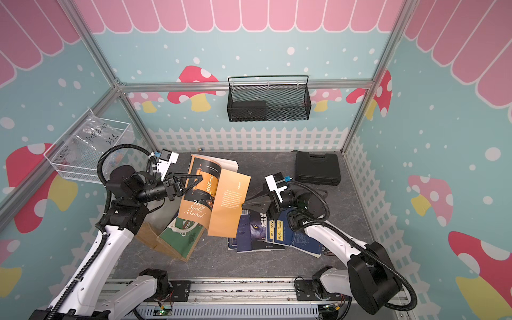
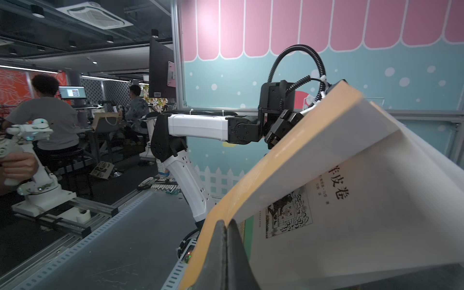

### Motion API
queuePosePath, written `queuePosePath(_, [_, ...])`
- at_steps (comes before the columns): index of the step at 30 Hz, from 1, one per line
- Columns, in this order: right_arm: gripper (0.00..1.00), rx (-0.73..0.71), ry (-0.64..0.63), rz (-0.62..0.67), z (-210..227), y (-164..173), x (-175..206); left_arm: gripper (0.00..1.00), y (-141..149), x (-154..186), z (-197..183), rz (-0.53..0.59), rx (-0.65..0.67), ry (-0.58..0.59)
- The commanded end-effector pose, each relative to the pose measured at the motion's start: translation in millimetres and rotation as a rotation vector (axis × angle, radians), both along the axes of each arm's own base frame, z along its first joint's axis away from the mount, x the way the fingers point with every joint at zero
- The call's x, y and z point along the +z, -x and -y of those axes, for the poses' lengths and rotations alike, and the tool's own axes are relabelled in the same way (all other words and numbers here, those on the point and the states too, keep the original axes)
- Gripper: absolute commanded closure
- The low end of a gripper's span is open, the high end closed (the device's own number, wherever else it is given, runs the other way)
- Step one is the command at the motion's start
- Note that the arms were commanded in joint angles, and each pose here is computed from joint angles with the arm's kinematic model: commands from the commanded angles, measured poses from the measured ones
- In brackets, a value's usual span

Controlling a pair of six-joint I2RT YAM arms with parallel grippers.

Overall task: Put the books into the canvas bag
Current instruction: Adjust the book.

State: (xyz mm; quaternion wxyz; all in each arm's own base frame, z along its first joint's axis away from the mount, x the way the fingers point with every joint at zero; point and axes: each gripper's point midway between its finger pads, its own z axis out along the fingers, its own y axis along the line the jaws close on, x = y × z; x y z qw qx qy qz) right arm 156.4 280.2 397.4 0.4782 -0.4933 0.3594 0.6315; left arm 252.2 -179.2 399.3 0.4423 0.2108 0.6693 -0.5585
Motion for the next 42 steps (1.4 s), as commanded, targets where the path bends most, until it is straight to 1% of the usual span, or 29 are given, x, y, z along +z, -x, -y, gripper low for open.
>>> queuePosePath(1, [1.0, -0.01, -0.028, 0.012, -10.9, -9.6, 10.5, 1.0, 11.5, 26.1, 2.5, 0.084, -0.056, 0.054])
queuePosePath(5, [1.0, -0.018, -0.026, -0.031, -25.3, -29.5, 6.1, 1.0, 22.1, 37.0, 6.4, 0.109, -0.101, 0.083])
queuePosePath(9, [1.0, 0.002, -0.028, -0.041, -39.7, -38.9, 9.1, 1.0, 24.4, 38.2, 6.6, 0.112, -0.102, 0.085])
queuePosePath(11, [0.93, 0.004, -0.023, -0.053, -47.9, -45.0, 10.3, 1.0, 24.7, 38.3, 6.7, 0.114, -0.101, 0.086])
queuePosePath(12, [0.88, -0.003, -0.021, -0.06, -51.8, -48.9, 10.5, 1.0, 24.4, 38.1, 6.5, 0.113, -0.099, 0.088])
queuePosePath(14, [0.81, -0.018, -0.019, -0.074, -58.2, -54.7, 11.3, 1.0, 22.8, 36.7, 6.5, 0.112, -0.094, 0.09])
queuePosePath(16, [0.72, -0.036, -0.009, -0.085, -65.1, -58.2, 12.4, 1.0, 21.7, 34.8, 6.3, 0.108, -0.09, 0.092])
queuePosePath(18, [0.64, -0.09, -0.009, -0.1, -72.5, -64.9, 15.5, 1.0, 19.1, 32.1, 6.2, 0.102, -0.083, 0.092])
queuePosePath(20, [0.58, -0.154, 0.008, -0.119, -80.8, -72.8, 16.1, 1.0, 16.7, 30.1, 6.5, 0.098, -0.079, 0.094])
queuePosePath(23, [0.54, -0.232, 0.018, -0.147, -91.2, -79.8, 18.1, 1.0, 13.3, 28.9, 6.1, 0.099, -0.066, 0.099])
queuePosePath(27, [0.47, -0.27, 0.015, -0.169, -95.2, -82.8, 20.5, 1.0, 9.7, 27.3, 5.7, 0.099, -0.054, 0.101])
queuePosePath(29, [0.43, -0.367, 0.036, -0.168, -88.2, -92.9, 17.1, 1.0, 10.4, 27.7, 5.5, 0.1, -0.053, 0.099])
queuePosePath(32, [0.38, -0.599, 0.11, -0.165, -67.5, -118.0, 5.7, 1.0, 13.4, 28.1, 3.7, 0.107, -0.046, 0.092])
queuePosePath(34, [0.35, -0.685, 0.145, -0.162, -54.8, -127.8, 0.6, 1.0, 15.7, 29.7, 3.4, 0.113, -0.05, 0.093])
queuePosePath(38, [0.32, -0.782, 0.195, -0.186, -39.0, -142.5, -14.2, 1.0, 21.5, 40.9, 4.3, 0.133, -0.089, 0.137])
queuePosePath(40, [0.3, -0.847, 0.231, -0.214, -29.4, -152.1, -27.5, 1.0, 24.6, 46.8, 4.7, 0.138, -0.113, 0.161])
queuePosePath(42, [0.26, -0.877, 0.244, -0.222, -18.6, -154.3, -35.7, 1.0, 25.3, 47.6, 5.1, 0.136, -0.121, 0.165])
